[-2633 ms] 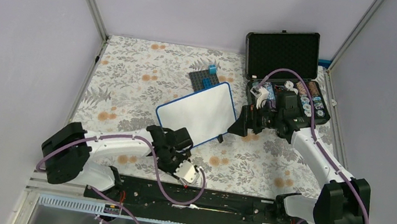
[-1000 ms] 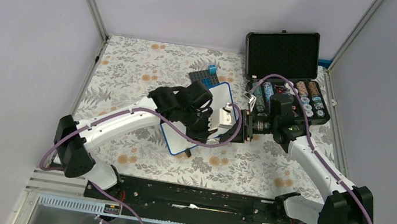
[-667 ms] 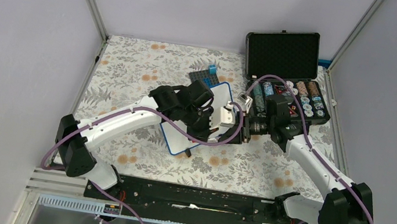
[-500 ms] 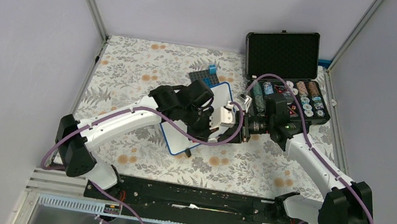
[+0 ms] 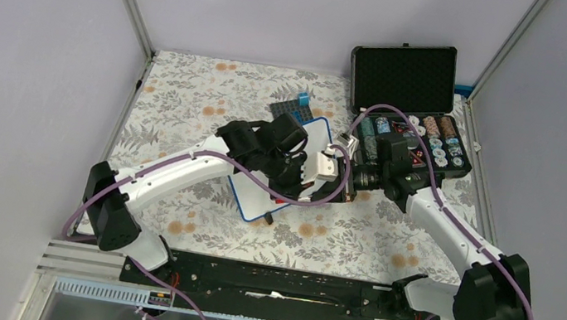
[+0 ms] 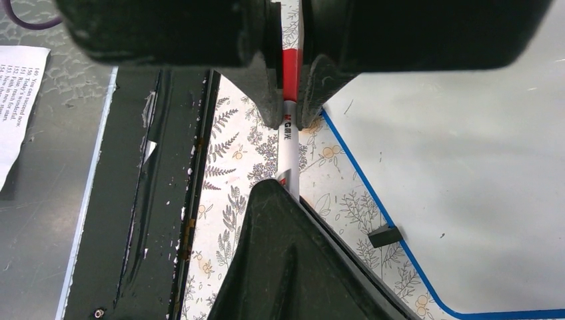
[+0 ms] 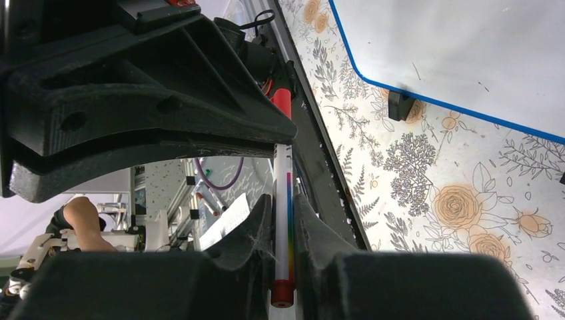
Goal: Write a sentence on the whiteboard
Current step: Pass from the left arm to the right, then pass from the right arm to the left
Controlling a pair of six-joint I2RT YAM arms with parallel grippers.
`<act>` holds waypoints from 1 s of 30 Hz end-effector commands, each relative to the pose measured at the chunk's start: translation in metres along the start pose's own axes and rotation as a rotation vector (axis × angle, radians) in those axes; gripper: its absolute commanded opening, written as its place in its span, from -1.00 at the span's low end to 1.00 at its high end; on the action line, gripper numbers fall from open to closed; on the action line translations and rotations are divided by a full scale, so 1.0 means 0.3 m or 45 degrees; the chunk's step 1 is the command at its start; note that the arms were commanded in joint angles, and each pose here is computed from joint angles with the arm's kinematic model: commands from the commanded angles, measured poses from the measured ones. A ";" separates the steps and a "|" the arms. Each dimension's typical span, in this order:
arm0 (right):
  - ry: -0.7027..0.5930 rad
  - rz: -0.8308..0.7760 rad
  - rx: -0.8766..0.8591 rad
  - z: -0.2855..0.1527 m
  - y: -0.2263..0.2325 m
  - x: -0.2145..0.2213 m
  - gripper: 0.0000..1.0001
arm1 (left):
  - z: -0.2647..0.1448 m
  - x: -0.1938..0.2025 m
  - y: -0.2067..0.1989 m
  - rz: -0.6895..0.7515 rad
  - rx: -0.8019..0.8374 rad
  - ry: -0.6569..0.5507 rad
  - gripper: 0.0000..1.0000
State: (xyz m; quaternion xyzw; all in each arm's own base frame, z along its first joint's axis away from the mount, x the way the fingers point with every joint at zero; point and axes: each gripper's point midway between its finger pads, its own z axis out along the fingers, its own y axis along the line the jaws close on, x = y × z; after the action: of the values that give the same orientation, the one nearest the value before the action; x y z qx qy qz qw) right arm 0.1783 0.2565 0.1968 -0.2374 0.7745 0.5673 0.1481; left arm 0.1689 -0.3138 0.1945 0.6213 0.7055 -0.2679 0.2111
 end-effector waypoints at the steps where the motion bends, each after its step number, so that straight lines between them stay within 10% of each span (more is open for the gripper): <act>1: -0.005 -0.064 -0.031 -0.003 0.050 -0.042 -1.00 | -0.029 -0.074 0.011 0.026 -0.024 -0.091 -0.79; 4: -0.019 -0.065 -0.039 -0.014 0.056 -0.068 -1.00 | -0.081 -0.074 -0.007 0.006 0.056 -0.154 0.33; 7: -0.045 -0.072 -0.073 -0.040 0.065 -0.107 -1.00 | -0.181 -0.082 0.011 -0.016 0.091 -0.286 0.73; 25: -0.023 -0.444 -0.203 -0.123 0.256 -0.137 -1.00 | -0.377 -0.087 -0.062 -0.288 0.348 -0.621 0.48; 30: -0.073 -0.293 -0.138 -0.102 0.219 -0.152 -1.00 | -0.366 -0.051 0.048 -0.263 0.009 -0.609 0.50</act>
State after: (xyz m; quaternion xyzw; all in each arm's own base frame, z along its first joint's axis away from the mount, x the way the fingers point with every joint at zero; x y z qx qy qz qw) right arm 0.1806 0.2503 0.2814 -0.3414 0.6918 0.5975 0.2186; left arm 0.1744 -0.2573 0.2740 0.4662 0.7005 -0.4727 0.2617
